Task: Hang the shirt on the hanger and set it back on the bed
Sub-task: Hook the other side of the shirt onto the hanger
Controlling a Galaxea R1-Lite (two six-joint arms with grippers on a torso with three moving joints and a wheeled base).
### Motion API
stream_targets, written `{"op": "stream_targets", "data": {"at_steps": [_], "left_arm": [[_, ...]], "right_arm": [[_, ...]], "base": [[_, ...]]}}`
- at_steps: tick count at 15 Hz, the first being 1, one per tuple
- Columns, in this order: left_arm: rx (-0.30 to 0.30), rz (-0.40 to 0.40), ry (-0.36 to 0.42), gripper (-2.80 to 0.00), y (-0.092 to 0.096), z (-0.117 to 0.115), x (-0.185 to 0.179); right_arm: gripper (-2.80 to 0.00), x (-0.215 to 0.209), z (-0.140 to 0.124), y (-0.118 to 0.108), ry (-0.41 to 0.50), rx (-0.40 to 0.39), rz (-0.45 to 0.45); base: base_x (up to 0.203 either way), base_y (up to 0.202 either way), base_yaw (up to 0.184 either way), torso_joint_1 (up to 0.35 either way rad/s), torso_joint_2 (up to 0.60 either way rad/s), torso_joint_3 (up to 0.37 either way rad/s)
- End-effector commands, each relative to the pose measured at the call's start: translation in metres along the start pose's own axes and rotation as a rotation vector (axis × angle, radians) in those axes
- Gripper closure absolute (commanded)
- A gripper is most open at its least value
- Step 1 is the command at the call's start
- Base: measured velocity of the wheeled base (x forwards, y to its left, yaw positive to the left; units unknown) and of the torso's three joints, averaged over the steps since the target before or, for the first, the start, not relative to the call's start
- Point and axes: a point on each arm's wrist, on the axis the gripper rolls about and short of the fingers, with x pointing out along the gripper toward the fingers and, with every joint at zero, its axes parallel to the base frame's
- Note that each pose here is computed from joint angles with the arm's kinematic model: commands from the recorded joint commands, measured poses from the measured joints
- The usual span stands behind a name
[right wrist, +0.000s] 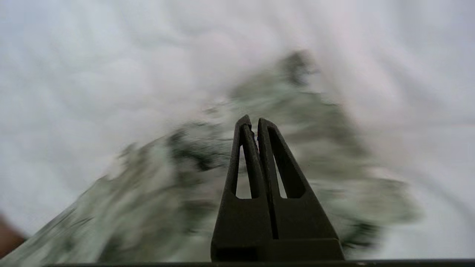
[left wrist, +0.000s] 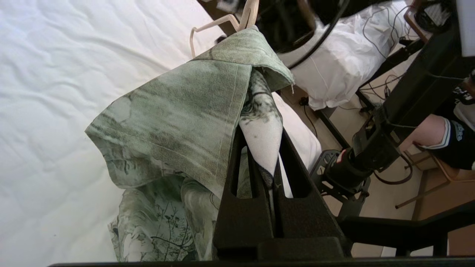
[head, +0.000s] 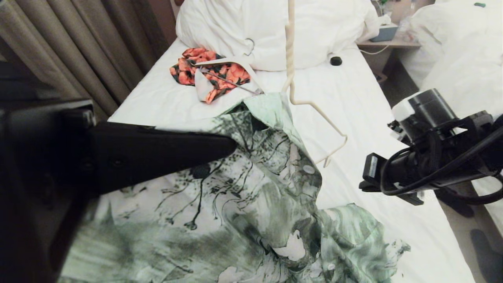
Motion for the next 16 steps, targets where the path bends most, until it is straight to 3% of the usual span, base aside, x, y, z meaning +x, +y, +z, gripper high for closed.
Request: {"op": "stream_targets", "data": {"at_steps": [1,7,10,12,14,16], "left_arm": [[0.001,0.003,0.002,0.0,-0.001,0.002,0.004],[0.001,0.018,0.001,0.0,-0.002,0.004,0.009],[0.004,0.025,0.007,0.0,-0.003,0.003,0.012],[0.006,0.028,0.016,0.0,-0.003,0.002,0.015],[0.008,0.031,0.027,0.0,-0.004,0.001,0.021],[0.009,0.034,0.032,0.0,-0.004,0.001,0.023]], "right_arm": [[0.0,0.008,-0.014,0.012,0.043,-0.036,0.02],[0.0,-0.01,-0.08,0.051,0.17,-0.236,0.142],[0.0,-0.025,-0.117,0.048,0.327,-0.375,-0.002],[0.0,-0.027,-0.134,0.047,0.365,-0.454,-0.1],[0.0,-0.016,-0.139,0.051,0.377,-0.47,-0.132],[0.0,-0.014,-0.142,0.061,0.385,-0.478,-0.109]], "base": [[0.0,0.0,0.0,0.0,0.0,0.0],[0.0,0.0,0.0,0.0,0.0,0.0],[0.0,0.0,0.0,0.0,0.0,0.0],[0.0,0.0,0.0,0.0,0.0,0.0],[0.0,0.0,0.0,0.0,0.0,0.0],[0.0,0.0,0.0,0.0,0.0,0.0]]}}
